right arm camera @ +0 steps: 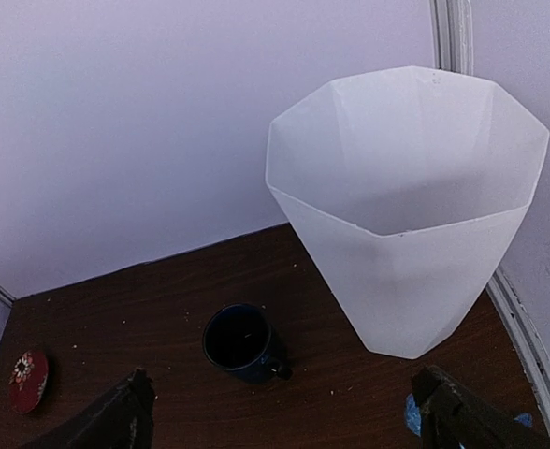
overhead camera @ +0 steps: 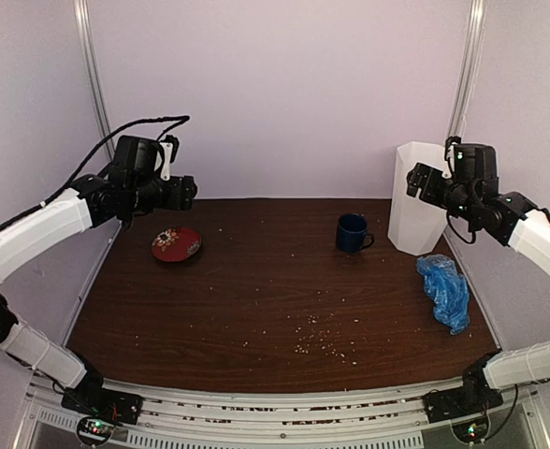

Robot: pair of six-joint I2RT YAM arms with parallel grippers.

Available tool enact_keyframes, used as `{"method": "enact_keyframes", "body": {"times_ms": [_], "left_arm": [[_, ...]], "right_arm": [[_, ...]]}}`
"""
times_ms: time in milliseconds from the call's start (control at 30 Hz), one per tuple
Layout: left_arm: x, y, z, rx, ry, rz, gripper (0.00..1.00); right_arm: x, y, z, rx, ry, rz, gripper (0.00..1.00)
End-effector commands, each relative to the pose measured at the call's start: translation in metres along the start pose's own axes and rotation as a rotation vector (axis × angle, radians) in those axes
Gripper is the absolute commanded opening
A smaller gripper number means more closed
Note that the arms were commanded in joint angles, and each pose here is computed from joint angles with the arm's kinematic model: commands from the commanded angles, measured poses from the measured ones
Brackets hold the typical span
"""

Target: Put the trash bags into the trash bin

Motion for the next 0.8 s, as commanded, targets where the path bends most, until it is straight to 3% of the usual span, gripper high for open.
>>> {"method": "enact_keyframes", "body": {"times_ms": [0, 200, 467, 767], "left_arm": [[-0.003, 0.012, -0.04, 0.002, -0.195, -0.037, 0.74], [-0.003, 0.019, -0.09, -0.006, -0.379, -0.031, 0.7], [0.005, 0.024, -0.151, -0.036, -0.541, -0.033, 0.7], [0.013, 0.012, -0.168, -0.041, -0.592, -0.017, 0.7]], "right_arm": [[0.021, 0.011, 0.01, -0.002, 0.063, 0.006, 0.98], [0.028, 0.04, 0.03, 0.095, 0.075, 0.046, 0.92], [0.013, 0.069, 0.038, 0.218, -0.074, 0.09, 0.83], [-0.024, 0.056, 0.038, 0.28, -0.173, 0.182, 0.77]]}}
Point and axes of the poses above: each gripper's point midway between its finger pads, its own x axis back along the fingers, its own z axis along the line the jaws close on, y = z × x, the point moved 3 cm from there along x, back along the fingers, and after that the axes turned 6 degrees about -x, right-handed, at the moved point
